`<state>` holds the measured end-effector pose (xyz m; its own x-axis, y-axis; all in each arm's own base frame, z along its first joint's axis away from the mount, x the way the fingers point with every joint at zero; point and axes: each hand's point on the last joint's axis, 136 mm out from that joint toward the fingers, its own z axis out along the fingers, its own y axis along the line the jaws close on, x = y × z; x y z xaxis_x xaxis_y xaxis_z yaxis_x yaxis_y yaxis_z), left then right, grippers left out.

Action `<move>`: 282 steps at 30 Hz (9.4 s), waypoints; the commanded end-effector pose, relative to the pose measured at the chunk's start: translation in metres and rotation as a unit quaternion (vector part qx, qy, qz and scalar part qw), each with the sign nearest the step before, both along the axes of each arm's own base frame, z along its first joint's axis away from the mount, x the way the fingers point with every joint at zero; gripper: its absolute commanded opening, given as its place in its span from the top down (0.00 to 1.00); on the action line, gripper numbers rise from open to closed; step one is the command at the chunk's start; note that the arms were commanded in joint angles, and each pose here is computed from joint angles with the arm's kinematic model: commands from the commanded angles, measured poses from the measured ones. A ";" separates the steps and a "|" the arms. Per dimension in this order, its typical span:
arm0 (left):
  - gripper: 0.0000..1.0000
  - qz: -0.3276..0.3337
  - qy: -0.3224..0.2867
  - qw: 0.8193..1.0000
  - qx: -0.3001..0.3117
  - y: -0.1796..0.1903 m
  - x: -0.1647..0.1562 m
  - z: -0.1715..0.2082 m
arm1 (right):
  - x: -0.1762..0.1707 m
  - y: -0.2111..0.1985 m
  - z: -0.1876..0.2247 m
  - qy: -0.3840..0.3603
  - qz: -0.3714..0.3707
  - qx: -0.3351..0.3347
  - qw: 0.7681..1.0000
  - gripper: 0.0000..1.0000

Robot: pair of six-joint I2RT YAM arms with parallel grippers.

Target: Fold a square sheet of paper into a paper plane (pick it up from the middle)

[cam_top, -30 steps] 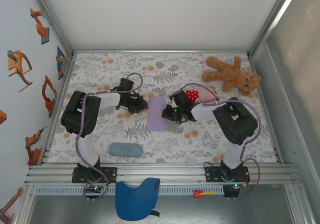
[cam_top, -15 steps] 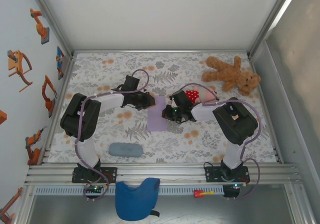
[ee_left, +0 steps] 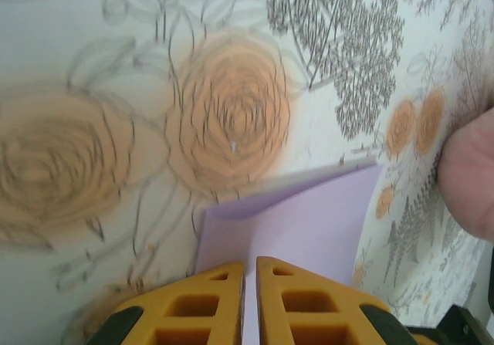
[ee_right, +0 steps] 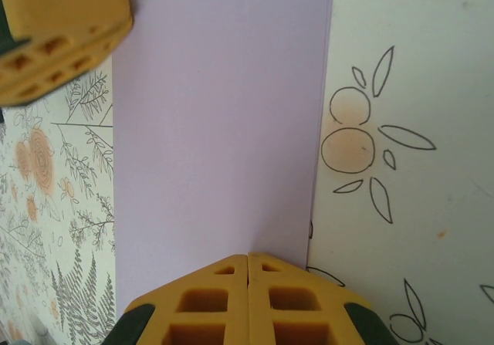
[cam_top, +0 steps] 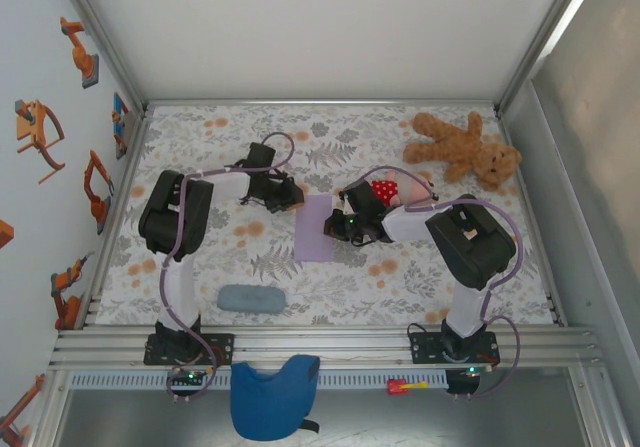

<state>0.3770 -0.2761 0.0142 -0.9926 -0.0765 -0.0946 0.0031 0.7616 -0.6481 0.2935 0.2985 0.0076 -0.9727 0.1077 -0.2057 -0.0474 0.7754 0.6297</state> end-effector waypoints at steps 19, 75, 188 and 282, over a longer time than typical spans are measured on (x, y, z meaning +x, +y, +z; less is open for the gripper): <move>0.84 0.017 -0.061 0.991 0.120 0.055 0.067 0.040 | -0.071 -0.088 -0.079 0.136 -0.016 -0.206 0.969 1.00; 0.05 0.145 -0.082 0.986 0.001 0.107 -0.107 0.087 | -0.042 0.087 0.006 -0.002 0.029 -0.077 0.997 0.67; 0.66 0.106 0.019 0.994 0.026 0.040 -0.065 0.030 | -0.087 0.041 0.007 0.084 -0.050 0.069 0.993 0.93; 0.75 0.086 0.049 0.992 0.076 0.047 -0.069 -0.011 | -0.028 0.089 0.017 0.018 -0.024 0.106 0.994 1.00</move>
<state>0.3212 -0.2364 0.0177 -0.9680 -0.2443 -0.0581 -0.1709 0.8106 -0.5601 0.2544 0.3880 0.0265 -0.9788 0.1607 -0.1266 0.0016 0.6247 0.7808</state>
